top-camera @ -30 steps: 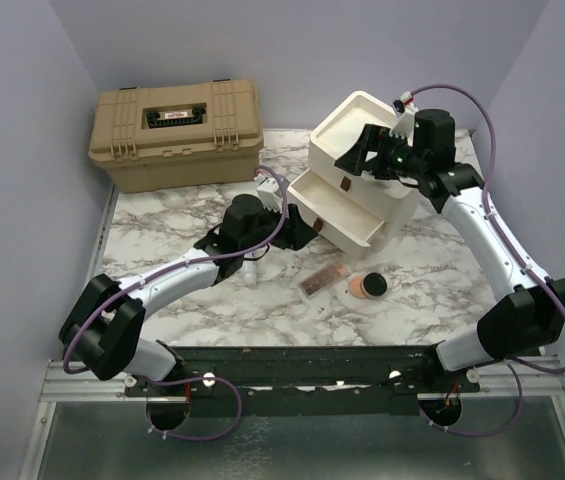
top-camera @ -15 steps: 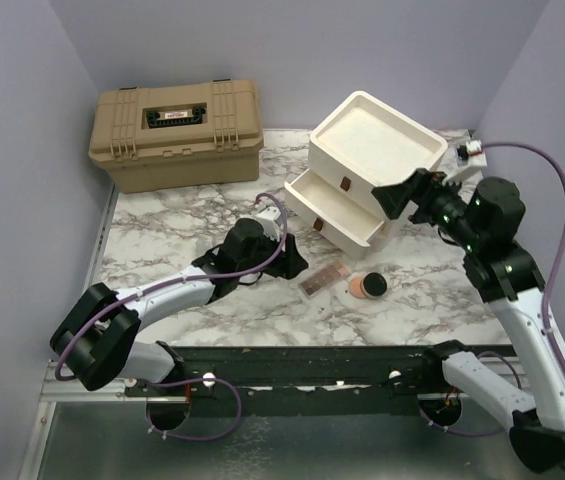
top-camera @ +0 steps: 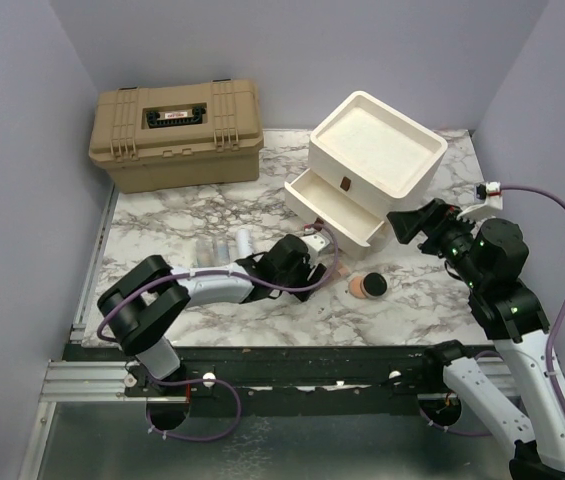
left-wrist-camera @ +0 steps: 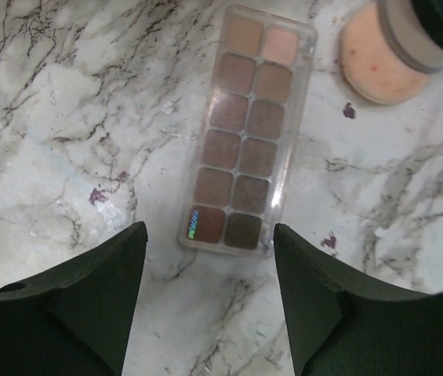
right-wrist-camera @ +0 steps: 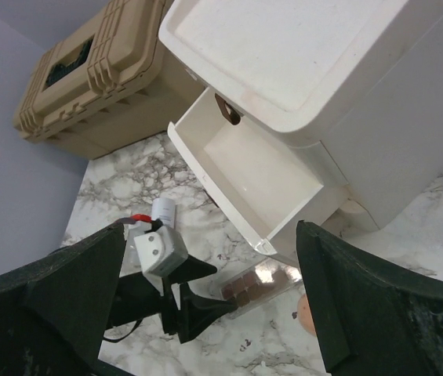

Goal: Organize the makeup
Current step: Pick up the makeup from the center of the board, then place the makeup in the drawer.

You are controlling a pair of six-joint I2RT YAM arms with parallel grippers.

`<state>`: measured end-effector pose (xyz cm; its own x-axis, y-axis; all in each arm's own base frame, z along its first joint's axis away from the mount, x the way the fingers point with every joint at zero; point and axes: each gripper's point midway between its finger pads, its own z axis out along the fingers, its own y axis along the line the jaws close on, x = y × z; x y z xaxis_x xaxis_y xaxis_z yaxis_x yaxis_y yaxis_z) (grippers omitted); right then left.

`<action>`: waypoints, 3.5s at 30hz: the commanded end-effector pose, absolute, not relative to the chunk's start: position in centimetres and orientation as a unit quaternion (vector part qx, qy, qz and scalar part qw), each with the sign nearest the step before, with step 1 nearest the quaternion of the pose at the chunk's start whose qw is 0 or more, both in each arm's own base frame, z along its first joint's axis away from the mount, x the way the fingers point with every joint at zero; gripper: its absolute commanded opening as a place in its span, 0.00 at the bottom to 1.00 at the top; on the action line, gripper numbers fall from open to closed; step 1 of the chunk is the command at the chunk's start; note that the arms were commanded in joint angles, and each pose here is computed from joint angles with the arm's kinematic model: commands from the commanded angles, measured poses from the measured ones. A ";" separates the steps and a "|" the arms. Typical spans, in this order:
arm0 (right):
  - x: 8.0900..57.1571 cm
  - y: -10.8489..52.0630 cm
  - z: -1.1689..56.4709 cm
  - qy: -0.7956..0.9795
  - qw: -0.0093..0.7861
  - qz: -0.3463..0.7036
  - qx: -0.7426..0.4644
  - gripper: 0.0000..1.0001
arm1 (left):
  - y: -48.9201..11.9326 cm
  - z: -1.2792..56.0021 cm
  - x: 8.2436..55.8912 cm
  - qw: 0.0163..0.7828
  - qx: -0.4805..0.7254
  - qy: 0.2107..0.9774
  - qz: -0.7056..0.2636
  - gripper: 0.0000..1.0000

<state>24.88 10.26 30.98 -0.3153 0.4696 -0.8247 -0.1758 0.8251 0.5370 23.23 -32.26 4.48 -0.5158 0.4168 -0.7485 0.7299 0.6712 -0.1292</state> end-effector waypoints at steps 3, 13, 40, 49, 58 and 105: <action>24.7 9.8 30.4 0.770 0.567 0.270 0.113 0.97 | -32.8 3.6 24.1 0.337 0.393 0.837 -0.176 0.69; 24.8 10.1 29.6 0.777 0.555 0.273 0.116 0.97 | -34.3 2.4 22.7 0.307 0.430 0.829 -0.184 0.83; 25.9 11.6 28.9 0.791 0.531 0.289 0.095 0.96 | -31.3 1.2 19.6 0.298 0.401 0.859 -0.114 0.35; 25.3 13.4 28.8 0.784 0.516 0.337 0.073 0.96 | -30.8 4.5 19.9 0.361 0.373 0.846 -0.119 0.25; 23.9 15.5 27.6 0.809 0.453 0.373 0.035 0.96 | -31.2 7.2 19.4 0.388 0.367 0.832 -0.149 0.25; 20.4 19.3 19.7 0.855 0.257 0.449 -0.017 0.59 | -34.7 17.8 16.5 0.490 0.494 0.693 -0.188 0.21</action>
<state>20.89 18.50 18.64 -0.8710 0.2164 -0.4410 -0.2102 0.6472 0.7328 16.03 -34.36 16.97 -0.0540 0.5084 -0.8594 0.8807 0.4298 0.1989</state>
